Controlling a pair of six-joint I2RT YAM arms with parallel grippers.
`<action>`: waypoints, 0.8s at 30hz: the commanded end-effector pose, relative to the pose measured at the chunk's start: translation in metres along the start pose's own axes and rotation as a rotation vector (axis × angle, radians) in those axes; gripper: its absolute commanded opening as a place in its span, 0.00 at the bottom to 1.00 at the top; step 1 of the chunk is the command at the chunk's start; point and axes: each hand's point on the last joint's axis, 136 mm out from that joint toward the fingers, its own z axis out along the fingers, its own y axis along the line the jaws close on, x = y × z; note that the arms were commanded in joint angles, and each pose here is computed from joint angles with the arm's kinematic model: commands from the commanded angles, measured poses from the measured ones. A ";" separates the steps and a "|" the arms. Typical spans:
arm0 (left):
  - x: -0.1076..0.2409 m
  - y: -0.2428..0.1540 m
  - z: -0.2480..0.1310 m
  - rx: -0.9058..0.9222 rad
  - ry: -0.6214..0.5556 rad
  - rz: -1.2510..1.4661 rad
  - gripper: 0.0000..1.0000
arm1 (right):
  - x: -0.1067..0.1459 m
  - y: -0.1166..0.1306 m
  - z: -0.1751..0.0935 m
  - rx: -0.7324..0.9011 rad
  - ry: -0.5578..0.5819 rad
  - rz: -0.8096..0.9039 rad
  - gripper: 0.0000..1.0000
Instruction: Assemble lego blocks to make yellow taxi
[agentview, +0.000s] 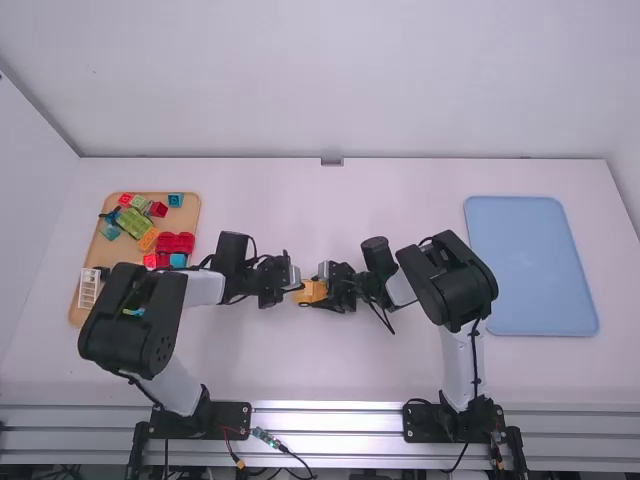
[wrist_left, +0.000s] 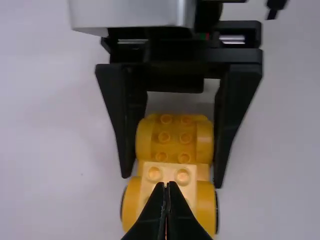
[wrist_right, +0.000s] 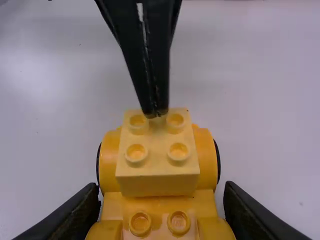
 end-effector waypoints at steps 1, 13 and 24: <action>0.009 -0.007 0.008 0.035 -0.002 -0.079 0.02 | 0.010 -0.001 0.003 0.013 0.035 0.018 0.58; 0.018 -0.017 0.017 0.111 -0.006 -0.105 0.02 | 0.010 -0.001 0.002 0.016 0.037 0.017 0.58; 0.047 -0.028 0.026 0.131 0.081 -0.163 0.02 | 0.010 -0.002 0.002 0.017 0.036 0.015 0.58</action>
